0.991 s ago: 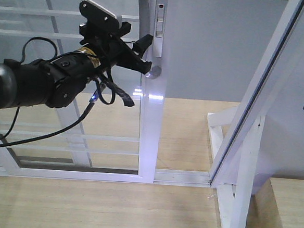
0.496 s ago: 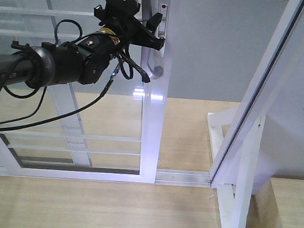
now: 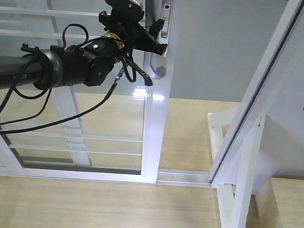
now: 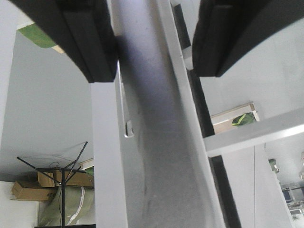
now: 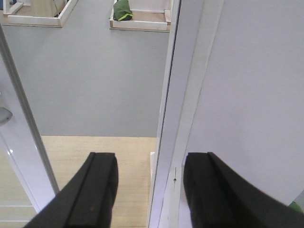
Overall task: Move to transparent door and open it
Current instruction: 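Bring the left gripper up to the silver handle and grasp it, then pull the handle with the left gripper, sliding the glass door open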
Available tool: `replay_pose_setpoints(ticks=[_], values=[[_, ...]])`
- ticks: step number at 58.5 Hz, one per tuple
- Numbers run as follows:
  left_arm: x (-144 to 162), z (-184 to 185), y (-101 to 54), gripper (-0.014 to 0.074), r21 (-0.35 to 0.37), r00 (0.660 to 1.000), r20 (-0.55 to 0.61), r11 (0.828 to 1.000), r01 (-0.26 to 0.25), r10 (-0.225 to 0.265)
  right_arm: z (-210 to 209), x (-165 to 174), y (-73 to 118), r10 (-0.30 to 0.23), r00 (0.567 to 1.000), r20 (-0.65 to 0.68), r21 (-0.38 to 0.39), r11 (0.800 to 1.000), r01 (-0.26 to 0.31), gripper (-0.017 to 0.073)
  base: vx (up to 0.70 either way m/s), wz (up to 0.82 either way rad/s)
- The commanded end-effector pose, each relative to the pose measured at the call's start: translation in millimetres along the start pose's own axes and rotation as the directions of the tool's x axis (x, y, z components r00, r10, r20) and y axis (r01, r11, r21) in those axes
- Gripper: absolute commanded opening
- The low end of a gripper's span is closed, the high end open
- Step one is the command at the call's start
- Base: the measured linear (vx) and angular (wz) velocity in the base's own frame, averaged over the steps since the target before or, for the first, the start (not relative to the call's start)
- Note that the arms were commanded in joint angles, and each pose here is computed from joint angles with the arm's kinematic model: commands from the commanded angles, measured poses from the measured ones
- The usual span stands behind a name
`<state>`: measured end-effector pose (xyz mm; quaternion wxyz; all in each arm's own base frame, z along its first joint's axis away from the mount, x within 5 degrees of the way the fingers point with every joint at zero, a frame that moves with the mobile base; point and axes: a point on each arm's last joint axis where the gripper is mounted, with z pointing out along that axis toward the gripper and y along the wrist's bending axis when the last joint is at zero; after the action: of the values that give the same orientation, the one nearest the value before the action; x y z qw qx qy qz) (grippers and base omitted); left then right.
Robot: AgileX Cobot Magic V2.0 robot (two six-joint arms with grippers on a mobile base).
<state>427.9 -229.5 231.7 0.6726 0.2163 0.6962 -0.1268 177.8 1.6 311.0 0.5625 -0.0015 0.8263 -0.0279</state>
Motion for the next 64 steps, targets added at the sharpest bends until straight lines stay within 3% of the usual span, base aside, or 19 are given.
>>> replay_pose_setpoints(ticks=[1, 10, 21, 30, 50, 64], values=[[-51.4, -10.2, 8.8, 0.0447, -0.047, 0.985, 0.162, 0.996, 0.072, -0.063, -4.4, -16.3, 0.5, -0.011, 0.995, 0.1, -0.016, 1.0, 0.012, 0.0406, 0.0, 0.0], [-56.7, -13.7, 18.1, 0.0447, -0.103, 0.988, 0.152, 0.993, 0.052, -0.036, -4.4, -16.5, 0.2, -0.031, 0.994, 0.102, -0.011, 0.999, 0.032, 0.0406, 0.0, 0.0], [-58.4, -18.9, 39.1, 0.0447, -0.174, 0.99, 0.107, 0.978, 0.112, -0.094, -4.4, -16.7, -0.2, -0.057, 0.993, 0.104, -0.004, 0.998, 0.058, 0.0406, 0.0, 0.0], [-61.4, -22.4, 49.0, 0.0447, -0.186, 0.992, 0.086, 0.977, 0.106, -0.091, -4.4, -16.7, -0.2, -0.057, 0.993, 0.104, -0.004, 0.998, 0.058, 0.0406, 0.0, 0.0], [-61.1, -26.3, 50.9, 0.0447, -0.165, 0.995, 0.001, 0.981, 0.1, -0.102, -4.4, -16.7, -0.2, -0.057, 0.993, 0.104, -0.004, 0.998, 0.058, 0.0406, 0.0, 0.0], [-63.5, -36.9, 72.3, 0.0447, -0.183, 0.986, -0.087, 0.976, 0.122, -0.14, -4.4, -16.7, -0.2, -0.057, 0.993, 0.104, -0.004, 0.998, 0.058, 0.0406, 0.0, 0.0]])
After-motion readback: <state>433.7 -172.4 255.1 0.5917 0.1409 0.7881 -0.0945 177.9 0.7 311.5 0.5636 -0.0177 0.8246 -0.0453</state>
